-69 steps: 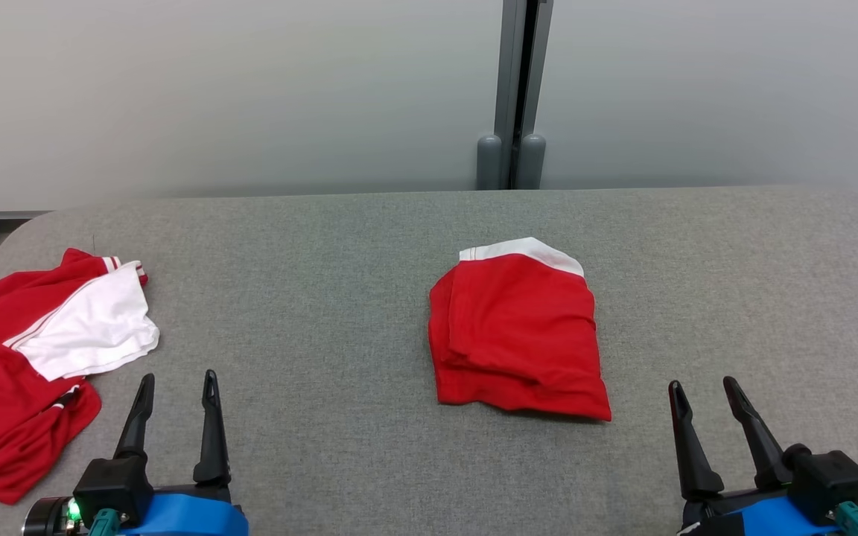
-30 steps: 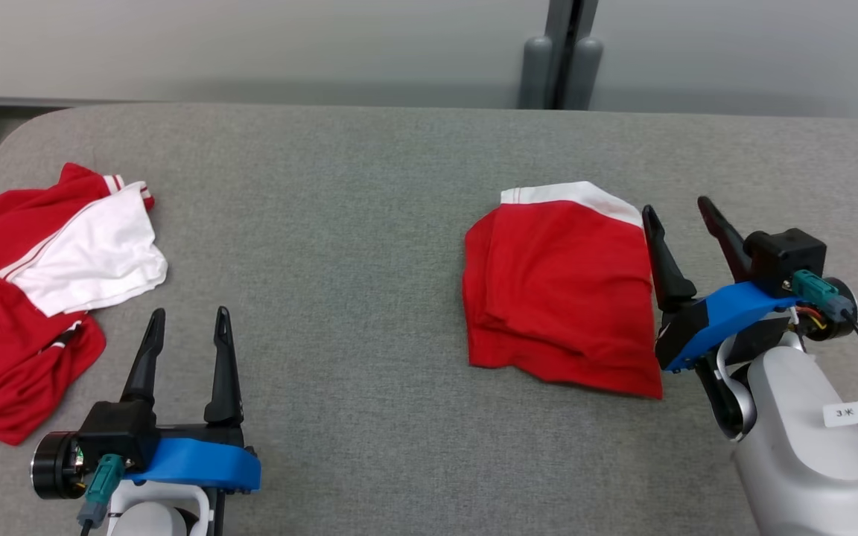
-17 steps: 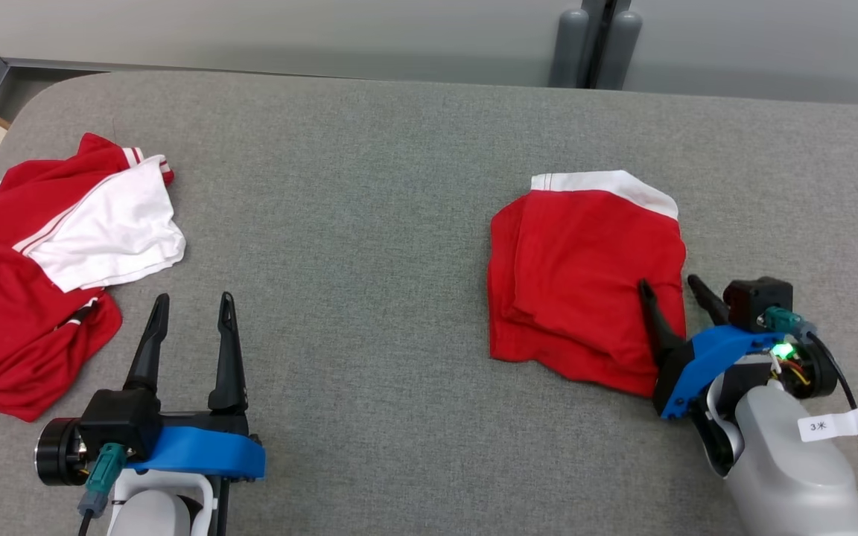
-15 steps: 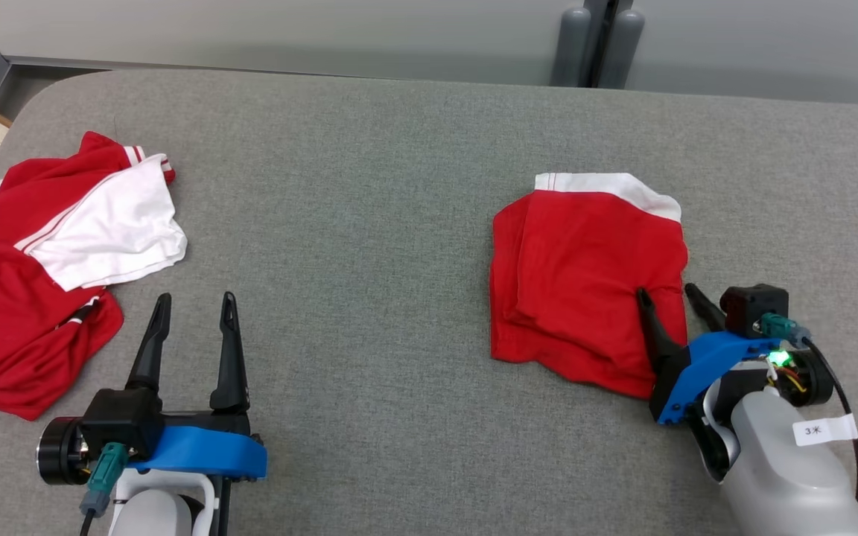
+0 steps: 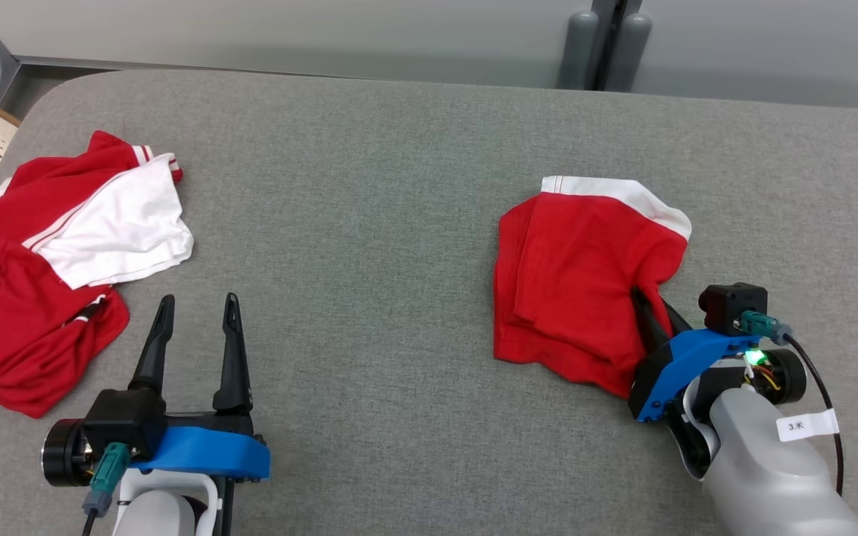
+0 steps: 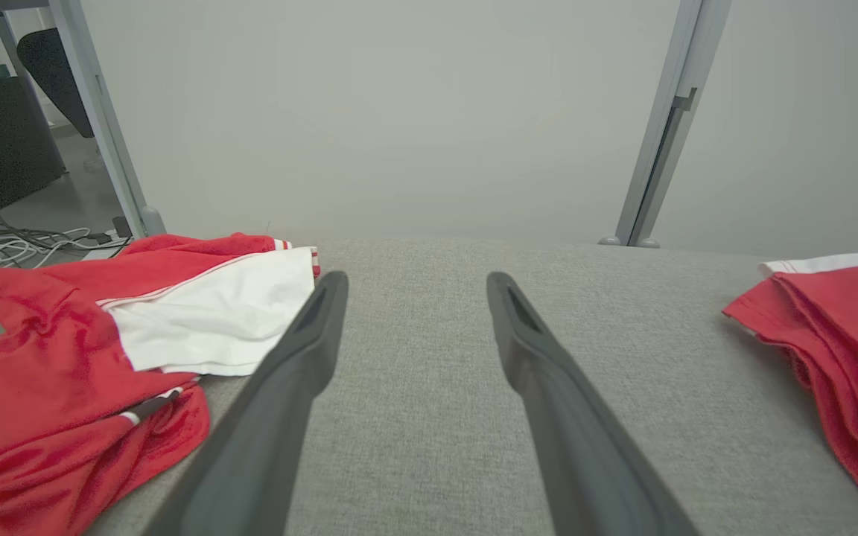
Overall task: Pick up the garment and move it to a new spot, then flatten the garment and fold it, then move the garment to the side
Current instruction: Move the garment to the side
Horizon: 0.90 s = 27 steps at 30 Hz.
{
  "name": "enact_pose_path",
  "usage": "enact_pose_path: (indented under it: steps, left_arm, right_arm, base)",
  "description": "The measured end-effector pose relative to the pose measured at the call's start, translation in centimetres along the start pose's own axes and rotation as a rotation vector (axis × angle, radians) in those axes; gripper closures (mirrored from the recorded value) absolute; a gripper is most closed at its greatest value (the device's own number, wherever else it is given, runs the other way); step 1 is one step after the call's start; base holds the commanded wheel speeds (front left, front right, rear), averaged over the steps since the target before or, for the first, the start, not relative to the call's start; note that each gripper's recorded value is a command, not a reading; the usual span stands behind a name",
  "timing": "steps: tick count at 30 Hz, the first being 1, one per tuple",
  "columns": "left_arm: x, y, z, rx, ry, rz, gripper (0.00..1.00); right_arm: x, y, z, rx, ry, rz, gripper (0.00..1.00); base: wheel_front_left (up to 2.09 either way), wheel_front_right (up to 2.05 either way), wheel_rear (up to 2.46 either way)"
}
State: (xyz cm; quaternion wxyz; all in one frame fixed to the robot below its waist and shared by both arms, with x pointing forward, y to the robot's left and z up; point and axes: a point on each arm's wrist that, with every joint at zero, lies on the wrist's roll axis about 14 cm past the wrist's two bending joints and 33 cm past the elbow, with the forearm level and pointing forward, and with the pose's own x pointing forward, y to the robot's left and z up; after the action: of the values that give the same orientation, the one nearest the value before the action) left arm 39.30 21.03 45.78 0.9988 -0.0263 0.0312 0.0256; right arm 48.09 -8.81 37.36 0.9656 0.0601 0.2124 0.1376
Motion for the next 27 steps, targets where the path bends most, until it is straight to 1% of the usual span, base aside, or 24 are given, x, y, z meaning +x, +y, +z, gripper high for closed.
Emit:
enact_pose_path:
  steps: [5,7,16,20,23,27]
  left_arm:
    - [0.4,-1.0,-0.3,-0.011,0.005,-0.028,0.0]
    - [0.9,-1.8,-0.4,-0.014,0.006,-0.052,0.0]
    - [4.5,-7.4,-0.5,-0.015,-0.017,-0.214,0.0]
    - [6.1,-9.7,-0.8,-0.014,-0.023,-0.284,0.0]
    - [7.1,-11.2,-1.3,-0.015,-0.023,-0.326,0.0]
    - [7.9,-12.6,-2.2,-0.022,-0.01,-0.362,0.0]
  right_arm:
    - [-0.8,-1.6,0.6,0.022,-0.034,-0.035,1.0]
    - [-1.5,-2.9,0.9,0.017,-0.054,-0.057,1.0]
    - [-6.2,-11.1,1.4,0.045,-0.126,-0.243,1.0]
    - [-8.8,-14.6,0.5,0.058,-0.124,-0.34,1.0]
    - [-10.2,-16.3,0.2,0.069,-0.13,-0.392,1.0]
    - [-10.8,-17.4,0.0,0.063,-0.128,-0.423,1.0]
  base:
    - [0.0,0.0,0.0]
    - [0.0,0.0,0.0]
    - [0.0,0.0,0.0]
    - [0.0,0.0,0.0]
    - [0.0,0.0,0.0]
    - [0.0,0.0,0.0]
